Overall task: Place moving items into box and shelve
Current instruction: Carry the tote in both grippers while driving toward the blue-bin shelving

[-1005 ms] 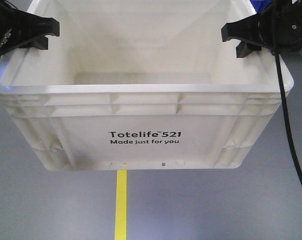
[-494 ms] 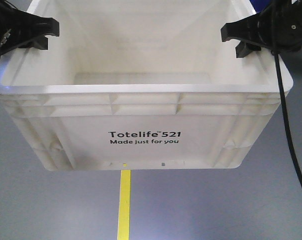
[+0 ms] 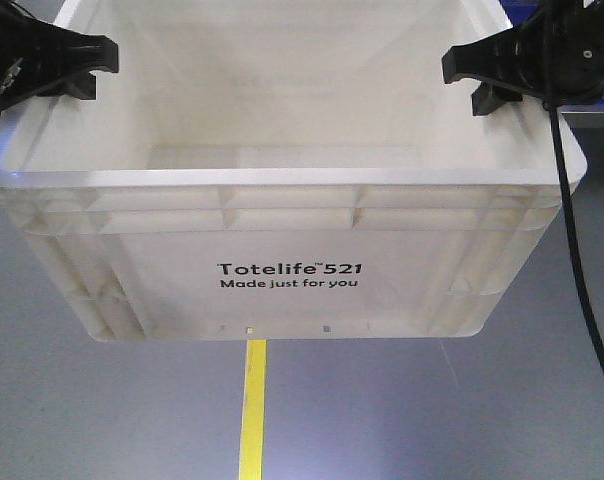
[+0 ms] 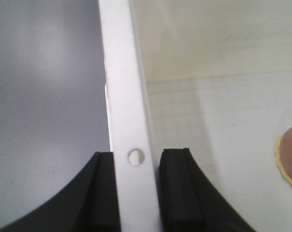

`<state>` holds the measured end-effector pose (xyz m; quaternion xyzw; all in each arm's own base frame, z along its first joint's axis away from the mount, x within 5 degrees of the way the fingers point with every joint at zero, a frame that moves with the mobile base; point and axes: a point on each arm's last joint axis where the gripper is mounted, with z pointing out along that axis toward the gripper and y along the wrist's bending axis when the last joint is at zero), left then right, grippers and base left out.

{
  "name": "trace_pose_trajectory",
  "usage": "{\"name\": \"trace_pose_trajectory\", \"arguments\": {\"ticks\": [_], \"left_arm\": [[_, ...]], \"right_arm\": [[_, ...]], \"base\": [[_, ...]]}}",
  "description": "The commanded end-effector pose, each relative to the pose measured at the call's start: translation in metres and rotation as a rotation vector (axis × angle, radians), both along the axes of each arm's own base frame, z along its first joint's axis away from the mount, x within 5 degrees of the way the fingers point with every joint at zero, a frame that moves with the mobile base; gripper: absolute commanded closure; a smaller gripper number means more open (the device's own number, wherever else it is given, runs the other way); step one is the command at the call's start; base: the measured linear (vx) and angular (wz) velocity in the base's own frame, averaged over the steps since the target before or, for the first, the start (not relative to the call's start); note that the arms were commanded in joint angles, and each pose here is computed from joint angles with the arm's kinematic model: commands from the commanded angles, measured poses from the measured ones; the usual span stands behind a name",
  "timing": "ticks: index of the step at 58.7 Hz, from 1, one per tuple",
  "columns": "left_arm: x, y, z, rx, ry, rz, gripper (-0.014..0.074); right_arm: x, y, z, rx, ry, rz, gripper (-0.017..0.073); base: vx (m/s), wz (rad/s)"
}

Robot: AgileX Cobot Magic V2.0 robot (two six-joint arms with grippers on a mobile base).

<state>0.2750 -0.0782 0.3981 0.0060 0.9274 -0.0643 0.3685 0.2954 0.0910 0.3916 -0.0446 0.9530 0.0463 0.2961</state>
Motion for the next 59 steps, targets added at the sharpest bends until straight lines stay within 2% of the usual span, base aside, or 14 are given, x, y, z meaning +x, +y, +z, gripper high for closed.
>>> {"name": "trace_pose_trajectory", "arguments": {"ticks": [1, 59], "left_arm": [[-0.0061, 0.006, 0.0337, -0.01, -0.206, -0.004, 0.0594], [-0.006, 0.0059, 0.0337, -0.01, -0.207, -0.004, 0.0594]], "right_arm": [[-0.0067, -0.0089, 0.0356, 0.002, -0.206, 0.002, 0.0564], [-0.0067, -0.0089, 0.0356, 0.002, -0.206, 0.002, 0.0564]], "base": [[0.47, 0.02], [0.46, 0.04]]}}
